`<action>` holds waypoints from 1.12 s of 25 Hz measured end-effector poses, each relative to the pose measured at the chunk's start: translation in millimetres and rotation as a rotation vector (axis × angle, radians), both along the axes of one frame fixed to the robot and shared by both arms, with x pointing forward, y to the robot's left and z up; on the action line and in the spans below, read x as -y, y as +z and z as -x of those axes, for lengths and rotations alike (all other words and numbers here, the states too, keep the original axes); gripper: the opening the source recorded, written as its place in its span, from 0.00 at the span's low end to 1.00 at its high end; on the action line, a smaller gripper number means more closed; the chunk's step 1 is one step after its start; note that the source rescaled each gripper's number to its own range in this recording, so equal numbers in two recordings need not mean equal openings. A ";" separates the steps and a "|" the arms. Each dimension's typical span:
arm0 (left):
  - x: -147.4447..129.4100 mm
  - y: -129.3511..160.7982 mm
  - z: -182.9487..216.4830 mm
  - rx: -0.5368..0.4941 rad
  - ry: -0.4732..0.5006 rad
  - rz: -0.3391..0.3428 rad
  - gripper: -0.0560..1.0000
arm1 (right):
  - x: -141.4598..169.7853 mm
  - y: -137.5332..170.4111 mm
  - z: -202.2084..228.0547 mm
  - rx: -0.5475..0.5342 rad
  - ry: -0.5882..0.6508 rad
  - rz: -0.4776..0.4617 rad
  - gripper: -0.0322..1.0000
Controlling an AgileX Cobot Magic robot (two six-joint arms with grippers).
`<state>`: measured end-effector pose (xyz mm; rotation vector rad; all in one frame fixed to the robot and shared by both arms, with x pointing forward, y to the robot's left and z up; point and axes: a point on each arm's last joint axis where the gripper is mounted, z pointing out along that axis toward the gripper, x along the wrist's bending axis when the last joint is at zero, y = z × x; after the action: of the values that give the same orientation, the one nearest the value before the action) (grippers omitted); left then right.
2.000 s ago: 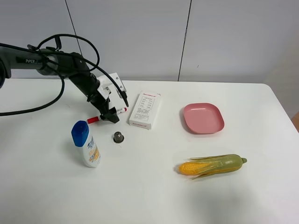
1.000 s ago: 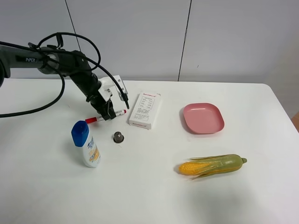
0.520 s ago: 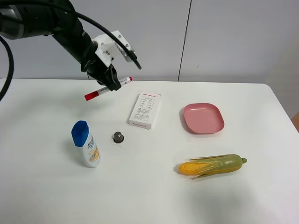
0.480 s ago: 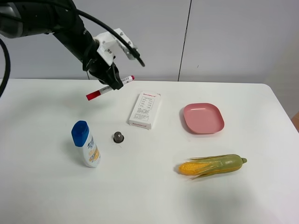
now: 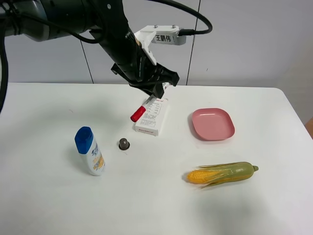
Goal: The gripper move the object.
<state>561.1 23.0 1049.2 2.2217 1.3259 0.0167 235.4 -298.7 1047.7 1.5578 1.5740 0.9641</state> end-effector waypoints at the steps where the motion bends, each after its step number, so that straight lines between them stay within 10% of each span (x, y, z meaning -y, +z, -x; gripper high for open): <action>1: 4.0 -4.4 0.6 -0.003 0.024 -0.010 0.06 | 0.0 0.0 0.0 0.000 0.000 0.000 1.00; 16: 63.6 -115.7 1.1 -0.168 0.228 0.013 0.06 | 0.0 0.0 0.0 0.000 0.000 0.000 1.00; 28: 65.9 -162.6 -3.4 -0.151 0.146 -0.070 0.06 | 0.0 0.0 0.0 0.000 0.000 0.000 1.00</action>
<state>564.5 -42.9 886.6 2.2154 1.5901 -0.0520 235.4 -298.7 1047.7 1.5578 1.5740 0.9641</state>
